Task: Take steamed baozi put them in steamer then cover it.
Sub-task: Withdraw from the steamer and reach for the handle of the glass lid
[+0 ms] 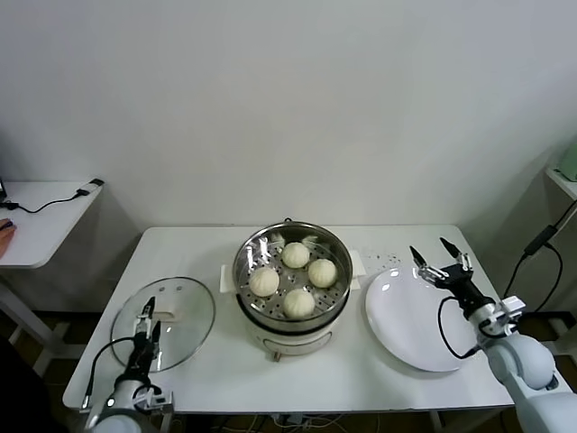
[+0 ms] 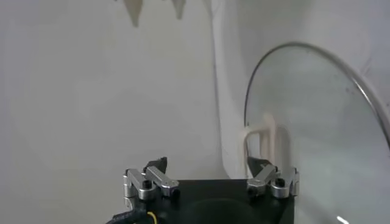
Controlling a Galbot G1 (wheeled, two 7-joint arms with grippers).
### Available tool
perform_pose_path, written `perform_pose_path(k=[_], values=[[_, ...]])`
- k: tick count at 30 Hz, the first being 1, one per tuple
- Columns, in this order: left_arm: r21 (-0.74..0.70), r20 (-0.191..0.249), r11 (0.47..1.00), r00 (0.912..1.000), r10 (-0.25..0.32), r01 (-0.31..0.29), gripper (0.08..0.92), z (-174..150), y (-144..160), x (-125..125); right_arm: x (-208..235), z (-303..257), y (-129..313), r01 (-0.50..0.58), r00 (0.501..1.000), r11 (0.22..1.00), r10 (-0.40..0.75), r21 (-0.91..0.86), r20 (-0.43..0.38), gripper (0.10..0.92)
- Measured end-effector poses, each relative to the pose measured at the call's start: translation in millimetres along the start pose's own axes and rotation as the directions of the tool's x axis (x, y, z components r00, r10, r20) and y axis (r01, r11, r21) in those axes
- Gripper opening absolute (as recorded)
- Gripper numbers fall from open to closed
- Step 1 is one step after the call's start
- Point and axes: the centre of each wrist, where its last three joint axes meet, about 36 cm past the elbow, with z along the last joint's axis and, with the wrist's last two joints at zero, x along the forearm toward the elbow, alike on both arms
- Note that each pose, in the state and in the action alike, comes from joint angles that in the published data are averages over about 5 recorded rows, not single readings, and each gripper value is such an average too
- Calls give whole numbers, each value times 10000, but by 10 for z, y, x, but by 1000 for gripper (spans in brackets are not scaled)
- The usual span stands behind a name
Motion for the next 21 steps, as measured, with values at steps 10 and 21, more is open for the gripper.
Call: perform_pose_path(k=[10, 21], values=[[-445, 66, 9989, 9999, -159, 161, 823, 62, -194, -355, 176, 176, -60, -483, 9987, 9988, 483, -32, -177, 823], [-323, -40, 9985, 9990, -443, 442, 822, 98, -310, -610, 298, 343, -82, -664, 9971, 9978, 664, 18, -363, 823]])
